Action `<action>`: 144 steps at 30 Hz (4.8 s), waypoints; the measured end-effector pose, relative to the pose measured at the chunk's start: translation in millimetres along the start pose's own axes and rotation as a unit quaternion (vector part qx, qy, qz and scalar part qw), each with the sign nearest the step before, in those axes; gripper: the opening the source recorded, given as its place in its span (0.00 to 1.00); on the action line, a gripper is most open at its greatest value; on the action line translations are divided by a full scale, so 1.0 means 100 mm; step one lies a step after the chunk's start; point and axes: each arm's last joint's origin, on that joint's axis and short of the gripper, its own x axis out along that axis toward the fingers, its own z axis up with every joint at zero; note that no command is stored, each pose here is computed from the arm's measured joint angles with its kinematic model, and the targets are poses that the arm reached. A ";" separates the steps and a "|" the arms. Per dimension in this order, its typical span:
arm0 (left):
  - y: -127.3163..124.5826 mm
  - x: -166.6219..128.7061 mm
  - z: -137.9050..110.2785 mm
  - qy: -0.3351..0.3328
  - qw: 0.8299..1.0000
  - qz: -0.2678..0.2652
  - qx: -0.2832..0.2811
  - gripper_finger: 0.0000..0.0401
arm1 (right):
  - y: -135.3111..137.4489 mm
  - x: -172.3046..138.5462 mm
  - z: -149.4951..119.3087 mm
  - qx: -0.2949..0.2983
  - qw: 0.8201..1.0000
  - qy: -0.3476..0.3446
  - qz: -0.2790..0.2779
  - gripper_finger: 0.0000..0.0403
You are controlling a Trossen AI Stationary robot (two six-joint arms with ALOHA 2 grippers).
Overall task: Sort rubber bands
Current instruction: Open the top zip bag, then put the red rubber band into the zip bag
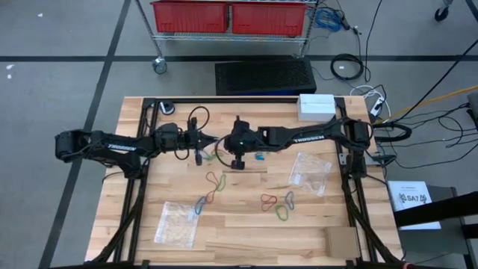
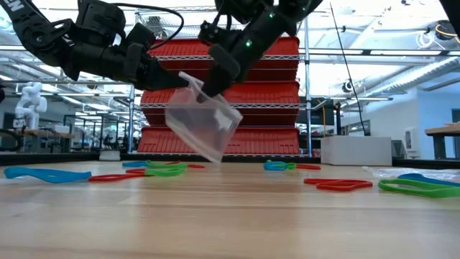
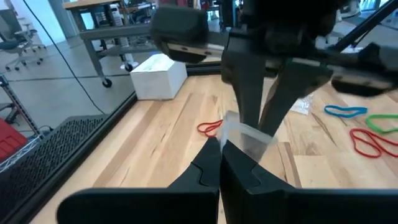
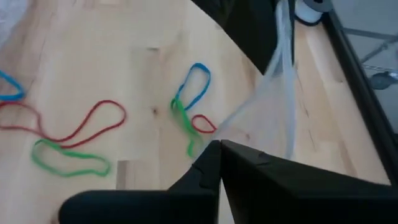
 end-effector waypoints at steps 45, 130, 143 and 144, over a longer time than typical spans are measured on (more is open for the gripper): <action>-0.07 0.01 0.02 -0.010 1.000 -0.023 -0.013 0.00 | 0.07 -0.35 -0.14 0.049 0.995 -0.076 -0.046 0.43; -0.06 0.01 0.01 -0.004 1.000 -0.024 -0.019 0.00 | 0.19 -1.07 0.08 0.023 0.996 -0.063 -0.064 0.00; -0.06 0.01 0.02 -0.008 0.999 -0.033 -0.019 0.00 | 0.02 -0.54 0.10 0.009 0.998 0.003 -0.056 0.00; -0.06 0.01 0.02 -0.008 0.999 -0.034 -0.019 0.00 | 0.00 -0.52 0.09 0.010 0.999 0.006 -0.053 0.00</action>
